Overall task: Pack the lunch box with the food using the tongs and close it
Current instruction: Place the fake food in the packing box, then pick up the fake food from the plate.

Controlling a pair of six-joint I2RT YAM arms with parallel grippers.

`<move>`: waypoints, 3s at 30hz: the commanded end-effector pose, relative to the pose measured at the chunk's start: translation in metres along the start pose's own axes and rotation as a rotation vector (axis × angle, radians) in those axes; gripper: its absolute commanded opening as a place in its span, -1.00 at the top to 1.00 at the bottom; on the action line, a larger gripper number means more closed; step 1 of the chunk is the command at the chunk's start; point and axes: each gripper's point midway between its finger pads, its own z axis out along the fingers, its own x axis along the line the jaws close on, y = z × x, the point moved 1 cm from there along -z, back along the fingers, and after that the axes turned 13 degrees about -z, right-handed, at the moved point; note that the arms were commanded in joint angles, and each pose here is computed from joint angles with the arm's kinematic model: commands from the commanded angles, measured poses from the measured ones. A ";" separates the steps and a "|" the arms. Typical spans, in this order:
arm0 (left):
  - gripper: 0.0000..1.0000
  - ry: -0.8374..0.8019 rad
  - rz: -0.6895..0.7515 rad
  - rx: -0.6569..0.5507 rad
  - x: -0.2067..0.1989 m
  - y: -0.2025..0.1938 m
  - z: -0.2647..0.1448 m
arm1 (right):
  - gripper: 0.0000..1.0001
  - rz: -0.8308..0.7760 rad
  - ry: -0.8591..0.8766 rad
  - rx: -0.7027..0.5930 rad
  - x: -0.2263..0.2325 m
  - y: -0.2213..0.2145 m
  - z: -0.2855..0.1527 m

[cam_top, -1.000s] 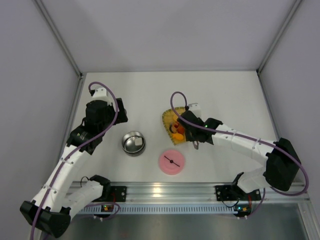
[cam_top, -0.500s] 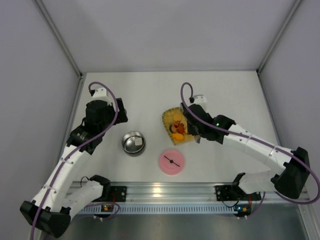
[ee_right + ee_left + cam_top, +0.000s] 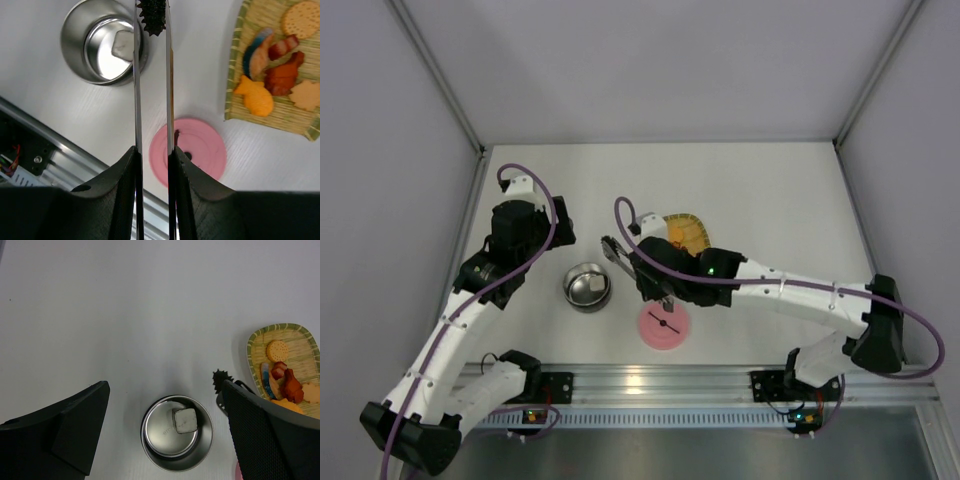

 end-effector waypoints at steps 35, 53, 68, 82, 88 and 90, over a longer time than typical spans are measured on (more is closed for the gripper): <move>-0.97 0.001 -0.011 -0.024 0.000 0.006 -0.002 | 0.10 -0.023 0.092 -0.089 0.058 0.028 -0.011; -0.97 -0.006 -0.013 -0.021 -0.001 0.006 -0.002 | 0.09 0.159 -0.229 -0.003 -0.098 -0.045 -0.025; -0.97 -0.005 -0.012 -0.020 -0.001 0.005 -0.001 | 0.10 0.160 -0.253 0.102 -0.104 -0.086 0.001; -0.97 0.000 -0.010 -0.017 0.000 0.004 0.000 | 0.22 0.154 -0.248 0.126 -0.104 -0.089 0.016; -0.97 -0.003 -0.011 -0.019 0.000 0.005 -0.001 | 0.42 0.154 -0.239 0.122 -0.103 -0.085 0.015; -0.97 0.000 -0.011 -0.018 0.000 0.005 0.000 | 0.46 0.154 -0.242 0.115 -0.104 -0.082 0.011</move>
